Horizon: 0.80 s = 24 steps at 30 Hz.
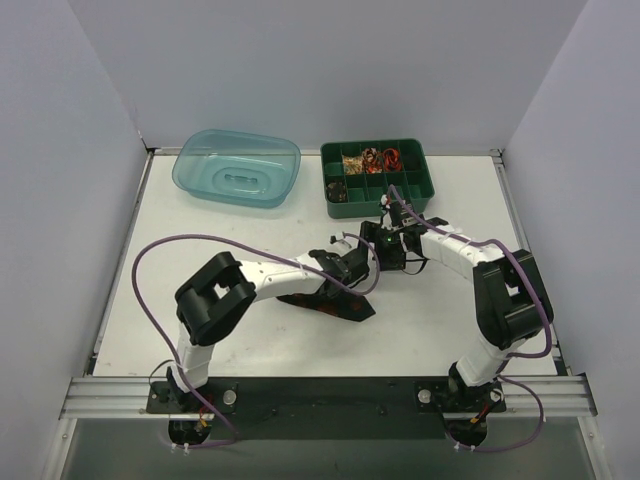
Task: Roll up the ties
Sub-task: Roll the tie at the center of the board.
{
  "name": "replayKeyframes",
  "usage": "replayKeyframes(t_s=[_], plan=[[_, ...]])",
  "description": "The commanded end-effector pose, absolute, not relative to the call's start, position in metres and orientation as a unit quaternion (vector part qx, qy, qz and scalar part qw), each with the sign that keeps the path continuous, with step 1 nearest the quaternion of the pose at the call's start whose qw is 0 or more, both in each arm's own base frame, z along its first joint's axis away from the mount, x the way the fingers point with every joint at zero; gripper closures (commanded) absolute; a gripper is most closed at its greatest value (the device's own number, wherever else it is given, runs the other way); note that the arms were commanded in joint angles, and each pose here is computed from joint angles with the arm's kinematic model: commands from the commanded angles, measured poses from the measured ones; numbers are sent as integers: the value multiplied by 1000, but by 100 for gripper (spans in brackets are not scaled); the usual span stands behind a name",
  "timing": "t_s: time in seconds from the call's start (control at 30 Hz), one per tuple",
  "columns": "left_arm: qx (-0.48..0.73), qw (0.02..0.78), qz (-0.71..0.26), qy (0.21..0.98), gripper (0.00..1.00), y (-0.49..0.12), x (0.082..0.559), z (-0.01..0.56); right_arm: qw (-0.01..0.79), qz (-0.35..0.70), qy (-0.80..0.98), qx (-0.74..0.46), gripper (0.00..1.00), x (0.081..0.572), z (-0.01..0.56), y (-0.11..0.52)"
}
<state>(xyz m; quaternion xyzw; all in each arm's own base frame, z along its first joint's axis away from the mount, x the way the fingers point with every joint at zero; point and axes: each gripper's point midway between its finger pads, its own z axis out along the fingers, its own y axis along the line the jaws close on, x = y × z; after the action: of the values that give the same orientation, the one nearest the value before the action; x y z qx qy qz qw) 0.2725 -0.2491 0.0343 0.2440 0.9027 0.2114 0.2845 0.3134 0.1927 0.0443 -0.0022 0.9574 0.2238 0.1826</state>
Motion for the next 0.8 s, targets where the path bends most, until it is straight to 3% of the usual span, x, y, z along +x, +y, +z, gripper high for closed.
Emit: replayKeyframes(t_s=[0.0,0.07,0.4,0.77], plan=[[220,240,51,944,79,-303,244,3,180,217,959,-1,26,310,46,188],[218,240,32,945,68,-307,242,6,178,217,960,-1,26,309,45,188],[195,240,-16,951,43,-306,239,20,174,217,961,-1,26,310,43,188],[172,265,-39,948,36,-306,242,45,177,217,960,-5,26,309,46,189]])
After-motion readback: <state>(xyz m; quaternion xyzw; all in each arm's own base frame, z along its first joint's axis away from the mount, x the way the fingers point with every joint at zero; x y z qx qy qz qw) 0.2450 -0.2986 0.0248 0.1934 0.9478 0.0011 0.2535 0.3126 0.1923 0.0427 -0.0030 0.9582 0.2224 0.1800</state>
